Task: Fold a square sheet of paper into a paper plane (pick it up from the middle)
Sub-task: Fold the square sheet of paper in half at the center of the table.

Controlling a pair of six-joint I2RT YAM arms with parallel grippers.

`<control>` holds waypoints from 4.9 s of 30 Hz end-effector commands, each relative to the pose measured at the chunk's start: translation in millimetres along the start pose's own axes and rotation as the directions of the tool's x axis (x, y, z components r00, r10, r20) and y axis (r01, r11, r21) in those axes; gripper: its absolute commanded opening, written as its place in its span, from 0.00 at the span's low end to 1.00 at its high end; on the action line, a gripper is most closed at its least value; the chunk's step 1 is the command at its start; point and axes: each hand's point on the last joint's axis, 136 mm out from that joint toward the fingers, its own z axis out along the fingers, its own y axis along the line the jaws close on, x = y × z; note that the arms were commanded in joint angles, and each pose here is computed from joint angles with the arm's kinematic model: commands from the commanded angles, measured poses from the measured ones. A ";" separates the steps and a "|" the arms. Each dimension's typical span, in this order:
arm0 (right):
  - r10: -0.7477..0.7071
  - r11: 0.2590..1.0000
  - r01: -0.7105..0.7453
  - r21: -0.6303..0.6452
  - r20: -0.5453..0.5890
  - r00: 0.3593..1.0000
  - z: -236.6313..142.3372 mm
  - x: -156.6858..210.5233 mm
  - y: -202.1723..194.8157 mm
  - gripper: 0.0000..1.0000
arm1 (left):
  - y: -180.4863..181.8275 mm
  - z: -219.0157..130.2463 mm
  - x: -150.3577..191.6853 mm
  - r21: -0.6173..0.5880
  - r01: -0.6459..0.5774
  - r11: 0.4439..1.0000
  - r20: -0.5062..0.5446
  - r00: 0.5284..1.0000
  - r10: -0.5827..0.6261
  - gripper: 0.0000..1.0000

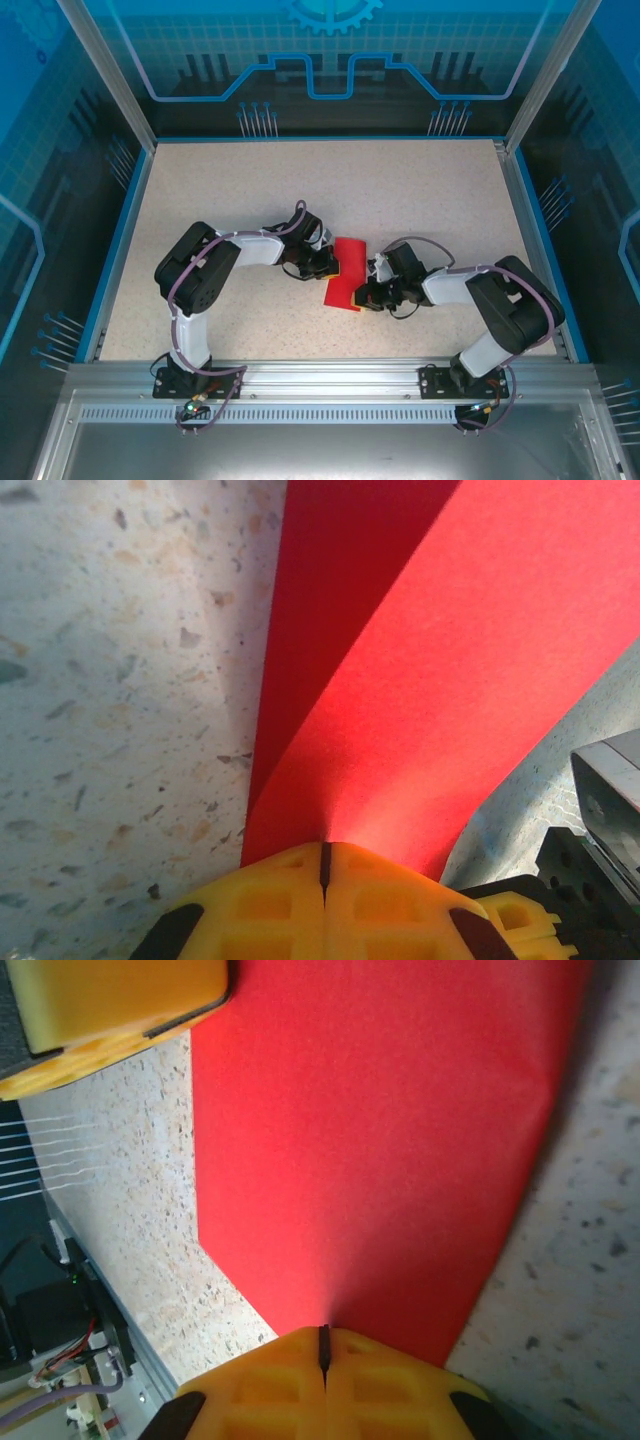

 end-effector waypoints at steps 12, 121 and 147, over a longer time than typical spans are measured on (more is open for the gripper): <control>-0.019 0.998 0.027 -0.050 0.145 0.989 -36.2 -49.2 26.5 0.00 | 65.4 17.5 26.6 -0.219 0.066 0.973 -0.067 0.994 -0.083 0.00; 0.115 0.993 -0.117 0.009 0.144 0.983 -26.7 -154.5 -44.7 0.00 | 77.0 19.6 32.1 -0.266 0.061 0.962 -0.096 0.991 -0.089 0.00; 0.091 0.995 -0.095 0.025 0.140 0.986 -25.1 -158.7 -41.3 0.00 | 75.2 20.8 30.8 -0.259 0.057 0.964 -0.100 0.991 -0.085 0.00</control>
